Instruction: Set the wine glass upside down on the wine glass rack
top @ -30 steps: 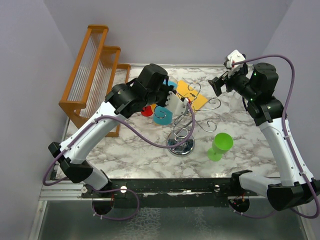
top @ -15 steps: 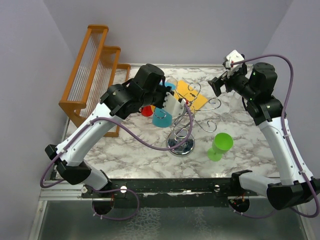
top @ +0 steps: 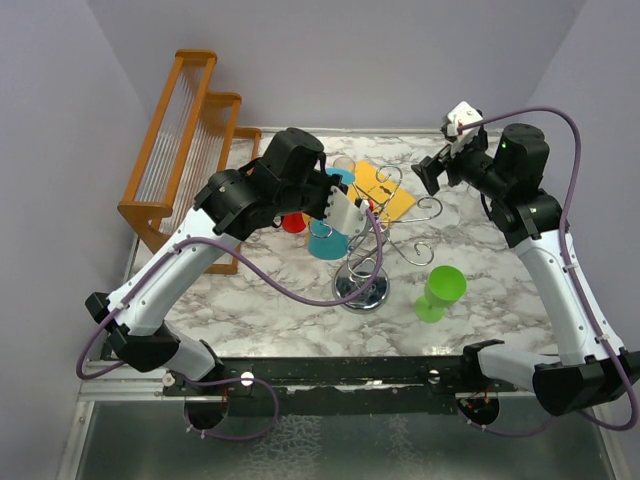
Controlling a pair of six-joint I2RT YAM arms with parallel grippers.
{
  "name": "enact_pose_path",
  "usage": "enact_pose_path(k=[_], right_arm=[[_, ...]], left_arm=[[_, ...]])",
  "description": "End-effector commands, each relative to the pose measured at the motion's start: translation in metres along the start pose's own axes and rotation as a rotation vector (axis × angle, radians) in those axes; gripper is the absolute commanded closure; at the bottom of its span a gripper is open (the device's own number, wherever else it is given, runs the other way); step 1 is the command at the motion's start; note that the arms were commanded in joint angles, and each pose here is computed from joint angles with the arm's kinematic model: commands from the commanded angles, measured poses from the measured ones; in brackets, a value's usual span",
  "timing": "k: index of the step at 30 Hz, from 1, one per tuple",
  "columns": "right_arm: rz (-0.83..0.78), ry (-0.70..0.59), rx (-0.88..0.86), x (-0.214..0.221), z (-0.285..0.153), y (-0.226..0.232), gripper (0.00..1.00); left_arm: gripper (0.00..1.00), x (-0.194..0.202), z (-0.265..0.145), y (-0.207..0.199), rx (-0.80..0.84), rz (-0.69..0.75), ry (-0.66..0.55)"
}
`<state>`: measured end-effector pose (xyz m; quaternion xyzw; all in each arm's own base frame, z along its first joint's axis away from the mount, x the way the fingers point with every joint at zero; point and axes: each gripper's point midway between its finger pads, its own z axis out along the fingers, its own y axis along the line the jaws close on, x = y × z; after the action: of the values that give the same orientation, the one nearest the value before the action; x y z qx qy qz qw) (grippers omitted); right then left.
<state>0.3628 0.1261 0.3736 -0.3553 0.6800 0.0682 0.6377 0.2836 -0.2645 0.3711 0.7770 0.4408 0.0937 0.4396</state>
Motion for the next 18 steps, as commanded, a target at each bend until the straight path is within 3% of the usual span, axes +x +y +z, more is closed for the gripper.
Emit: enact_pose_path(k=[1,18], right_arm=[[0.018,-0.031,-0.051,-0.013,-0.002,0.007,0.05],[0.038,-0.049,-0.069,-0.018,-0.001,0.01,0.05]], left_arm=[[1.0,-0.015,-0.012,-0.014,0.05,-0.006,-0.083],[0.91,-0.006,0.002,-0.037,0.108,-0.014,-0.056]])
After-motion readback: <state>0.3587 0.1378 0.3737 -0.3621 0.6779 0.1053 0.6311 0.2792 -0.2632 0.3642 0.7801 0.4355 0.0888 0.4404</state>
